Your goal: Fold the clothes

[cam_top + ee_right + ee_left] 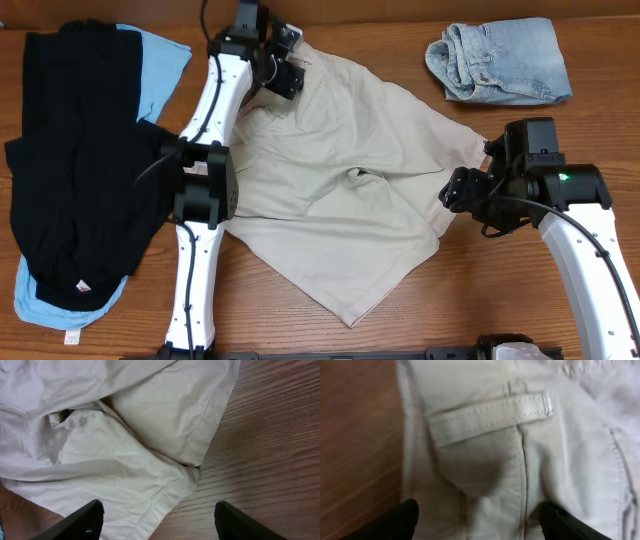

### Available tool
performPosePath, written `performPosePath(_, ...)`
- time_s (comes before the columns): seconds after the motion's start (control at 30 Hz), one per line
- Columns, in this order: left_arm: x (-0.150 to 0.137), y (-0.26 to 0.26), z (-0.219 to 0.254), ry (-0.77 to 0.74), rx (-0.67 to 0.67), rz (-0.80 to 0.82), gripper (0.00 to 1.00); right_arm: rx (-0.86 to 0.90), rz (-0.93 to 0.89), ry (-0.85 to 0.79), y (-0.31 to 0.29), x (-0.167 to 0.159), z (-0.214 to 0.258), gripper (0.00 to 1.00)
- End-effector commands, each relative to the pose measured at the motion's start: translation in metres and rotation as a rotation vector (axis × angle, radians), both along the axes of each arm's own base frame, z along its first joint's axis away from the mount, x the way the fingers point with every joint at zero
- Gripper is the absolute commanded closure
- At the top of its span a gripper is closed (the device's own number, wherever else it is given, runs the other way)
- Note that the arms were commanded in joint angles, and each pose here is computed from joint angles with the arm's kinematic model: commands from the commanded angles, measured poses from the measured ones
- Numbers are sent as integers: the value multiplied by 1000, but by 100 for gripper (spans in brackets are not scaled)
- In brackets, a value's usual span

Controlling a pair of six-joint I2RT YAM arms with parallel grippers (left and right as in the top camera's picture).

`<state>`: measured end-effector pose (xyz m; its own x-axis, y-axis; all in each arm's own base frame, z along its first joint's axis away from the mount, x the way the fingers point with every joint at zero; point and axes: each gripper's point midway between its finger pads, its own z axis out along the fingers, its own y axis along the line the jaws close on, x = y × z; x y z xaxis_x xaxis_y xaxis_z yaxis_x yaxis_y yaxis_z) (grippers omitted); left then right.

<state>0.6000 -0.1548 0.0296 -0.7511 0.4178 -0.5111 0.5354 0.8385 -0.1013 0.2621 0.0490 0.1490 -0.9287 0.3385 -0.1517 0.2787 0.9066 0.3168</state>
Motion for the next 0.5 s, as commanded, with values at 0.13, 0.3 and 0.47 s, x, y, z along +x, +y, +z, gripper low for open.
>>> performPosePath(0.13, 4, -15, -3, -25, -46, -46, 31, -11, 1, -28, -2, 4, 6, 25)
performPosePath(0.3, 12, -21, 4, -67, -81, -62, 41, -11, 1, -29, -2, 4, 6, 25)
performPosePath(0.47, 16, -20, 1, -85, -71, -61, 41, -11, 1, -28, -2, 4, 6, 25)
